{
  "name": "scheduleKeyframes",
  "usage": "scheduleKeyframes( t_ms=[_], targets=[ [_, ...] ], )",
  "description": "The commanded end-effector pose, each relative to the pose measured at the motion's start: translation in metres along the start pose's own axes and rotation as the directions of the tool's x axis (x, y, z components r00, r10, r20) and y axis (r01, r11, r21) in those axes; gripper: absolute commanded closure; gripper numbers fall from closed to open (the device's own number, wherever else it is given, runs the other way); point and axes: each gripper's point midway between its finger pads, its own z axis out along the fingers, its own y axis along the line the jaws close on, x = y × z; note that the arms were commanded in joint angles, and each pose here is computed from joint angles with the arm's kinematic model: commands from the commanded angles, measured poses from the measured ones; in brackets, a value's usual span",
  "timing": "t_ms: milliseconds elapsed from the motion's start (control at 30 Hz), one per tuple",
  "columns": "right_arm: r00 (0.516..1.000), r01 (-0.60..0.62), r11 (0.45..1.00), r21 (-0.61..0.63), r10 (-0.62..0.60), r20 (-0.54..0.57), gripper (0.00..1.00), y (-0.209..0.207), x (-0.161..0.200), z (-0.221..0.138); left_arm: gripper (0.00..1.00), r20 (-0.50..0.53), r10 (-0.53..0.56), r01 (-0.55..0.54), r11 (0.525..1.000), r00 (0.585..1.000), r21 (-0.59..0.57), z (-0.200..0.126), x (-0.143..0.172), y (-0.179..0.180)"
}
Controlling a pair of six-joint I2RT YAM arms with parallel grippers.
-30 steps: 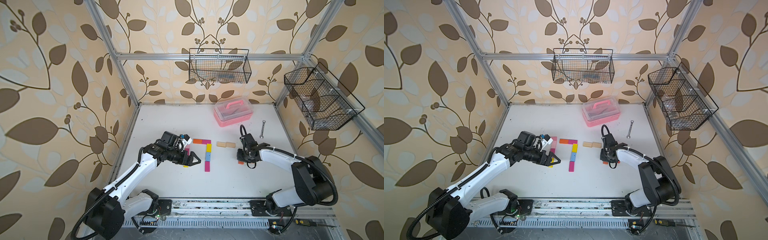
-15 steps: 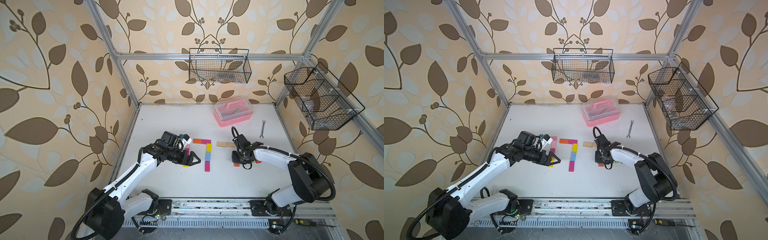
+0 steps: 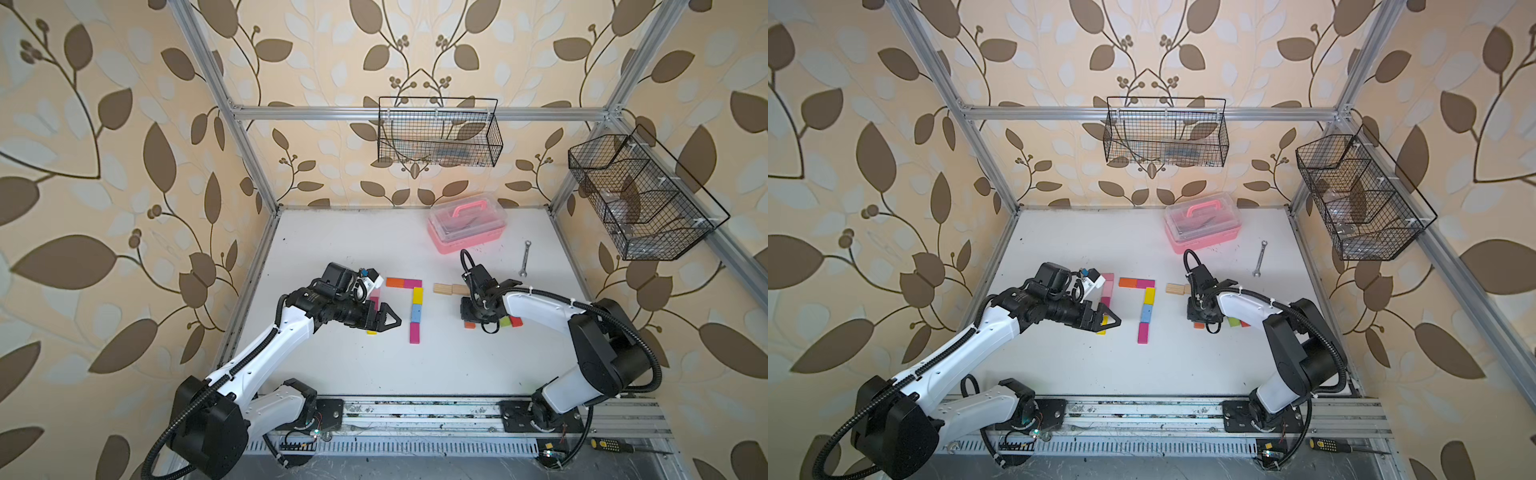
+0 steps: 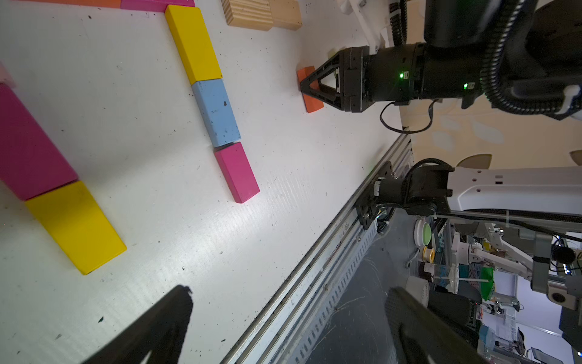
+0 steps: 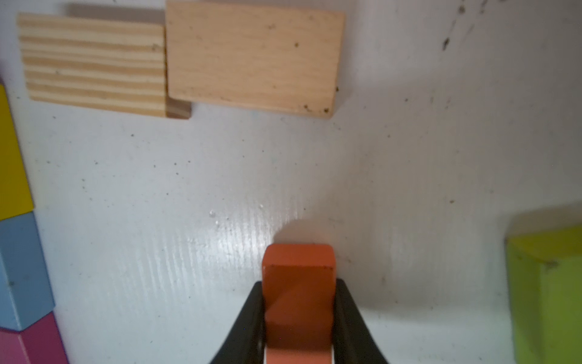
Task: Assemble the number 7 with building blocks
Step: Assemble the building block at the center of the board.
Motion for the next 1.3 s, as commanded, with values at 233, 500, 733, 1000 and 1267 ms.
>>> scheduleKeyframes(
  t_ms=[233,500,733,1000,1267],
  targets=[
    [1.0,-0.011,0.998,0.057,0.012,-0.025,0.84,-0.005,-0.01,0.013,0.01,0.005,0.052,-0.052,0.998,0.999,0.02,-0.004,0.0,-0.01],
    [0.999,-0.018,0.998,0.061,0.019,-0.026,0.84,-0.005,-0.015,0.018,0.01,0.003,0.052,-0.052,0.998,0.999,0.021,-0.003,0.0,-0.01],
    [0.999,-0.018,0.998,0.059,0.019,-0.03,0.84,-0.002,-0.018,0.022,0.01,0.001,0.051,-0.051,0.998,0.999,0.023,-0.003,0.0,-0.01],
    [0.999,-0.028,0.997,0.07,0.03,-0.032,0.78,-0.006,-0.017,0.024,0.01,0.0,0.053,-0.053,0.998,0.999,0.027,-0.003,0.001,-0.011],
    [0.998,-0.046,0.997,0.061,0.049,-0.032,0.47,-0.006,-0.015,0.023,0.01,0.002,0.055,-0.055,0.998,0.998,0.031,-0.004,0.001,-0.012]
  ],
)
